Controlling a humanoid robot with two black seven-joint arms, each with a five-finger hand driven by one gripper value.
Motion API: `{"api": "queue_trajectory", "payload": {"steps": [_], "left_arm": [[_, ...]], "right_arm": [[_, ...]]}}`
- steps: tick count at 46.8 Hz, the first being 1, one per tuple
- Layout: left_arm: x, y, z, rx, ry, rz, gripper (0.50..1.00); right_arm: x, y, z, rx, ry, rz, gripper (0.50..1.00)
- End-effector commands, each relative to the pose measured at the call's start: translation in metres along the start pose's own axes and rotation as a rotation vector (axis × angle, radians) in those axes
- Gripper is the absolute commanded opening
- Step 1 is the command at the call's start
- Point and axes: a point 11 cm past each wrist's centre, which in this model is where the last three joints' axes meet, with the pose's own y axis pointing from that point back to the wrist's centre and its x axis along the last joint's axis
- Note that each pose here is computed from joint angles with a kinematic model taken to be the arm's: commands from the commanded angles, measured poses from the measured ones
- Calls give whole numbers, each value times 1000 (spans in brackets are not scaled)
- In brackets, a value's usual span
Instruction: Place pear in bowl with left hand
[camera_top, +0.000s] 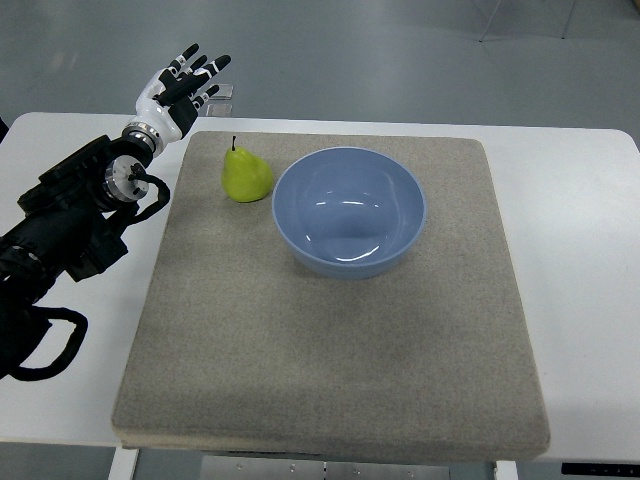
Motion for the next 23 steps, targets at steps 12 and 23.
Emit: {"api": "queue_trajectory", "payload": {"steps": [12, 23], "left_arm": [[1, 0, 2, -4, 3, 3, 992], [0, 0, 2, -5, 5, -1, 992]], "right_arm": [[0, 0, 0, 0, 1, 0, 926], [0, 0, 0, 0, 1, 0, 926]]}}
